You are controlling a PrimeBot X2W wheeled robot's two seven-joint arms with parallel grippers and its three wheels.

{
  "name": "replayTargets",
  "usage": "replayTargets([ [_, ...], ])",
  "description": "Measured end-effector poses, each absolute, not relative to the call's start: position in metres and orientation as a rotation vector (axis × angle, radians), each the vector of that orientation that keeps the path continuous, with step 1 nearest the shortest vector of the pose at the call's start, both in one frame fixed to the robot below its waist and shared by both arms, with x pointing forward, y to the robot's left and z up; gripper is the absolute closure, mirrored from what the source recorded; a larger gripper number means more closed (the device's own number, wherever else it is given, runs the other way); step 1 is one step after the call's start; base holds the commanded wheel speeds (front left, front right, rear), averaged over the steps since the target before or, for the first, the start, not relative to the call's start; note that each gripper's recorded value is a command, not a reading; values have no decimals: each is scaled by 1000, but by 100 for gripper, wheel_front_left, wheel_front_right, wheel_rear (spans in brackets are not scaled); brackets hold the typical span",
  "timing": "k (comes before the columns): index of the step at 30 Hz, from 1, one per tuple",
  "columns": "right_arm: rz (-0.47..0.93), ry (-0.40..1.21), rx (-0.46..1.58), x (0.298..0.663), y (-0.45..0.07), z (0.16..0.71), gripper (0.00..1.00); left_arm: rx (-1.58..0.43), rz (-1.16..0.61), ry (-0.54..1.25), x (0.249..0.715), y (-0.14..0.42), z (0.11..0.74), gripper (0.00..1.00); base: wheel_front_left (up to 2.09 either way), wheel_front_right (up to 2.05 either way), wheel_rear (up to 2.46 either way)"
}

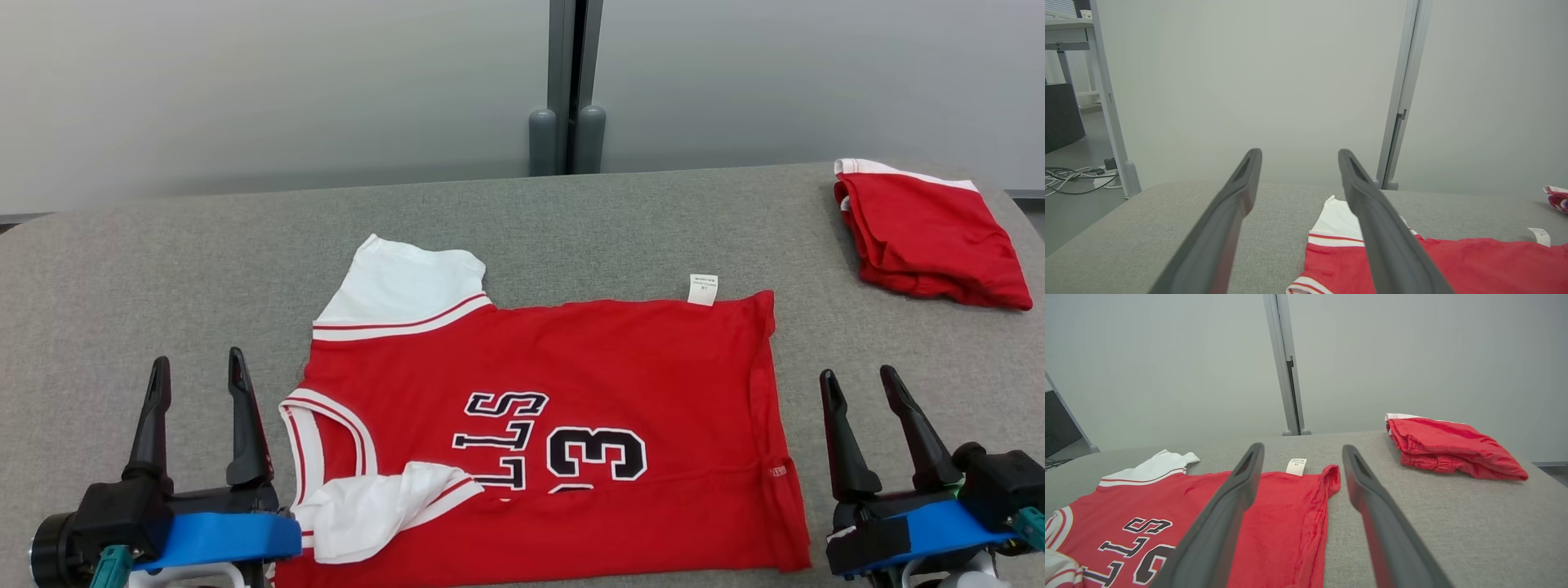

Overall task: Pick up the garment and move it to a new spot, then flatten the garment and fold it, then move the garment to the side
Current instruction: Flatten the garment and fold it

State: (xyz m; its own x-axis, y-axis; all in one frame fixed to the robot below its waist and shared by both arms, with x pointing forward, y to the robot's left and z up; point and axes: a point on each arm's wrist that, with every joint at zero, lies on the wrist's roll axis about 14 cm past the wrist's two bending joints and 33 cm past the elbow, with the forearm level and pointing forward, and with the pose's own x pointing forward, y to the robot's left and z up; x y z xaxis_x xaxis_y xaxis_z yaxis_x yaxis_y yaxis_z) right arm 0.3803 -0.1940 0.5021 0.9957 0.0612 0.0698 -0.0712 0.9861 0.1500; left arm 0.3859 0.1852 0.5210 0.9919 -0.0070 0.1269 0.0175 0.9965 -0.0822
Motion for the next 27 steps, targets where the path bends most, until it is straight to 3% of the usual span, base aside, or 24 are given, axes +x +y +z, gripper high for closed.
replayTargets([
  [27,45,38,138,373,-188,468,0,-10,-33,11,385,184,476,0,0,0,0],
])
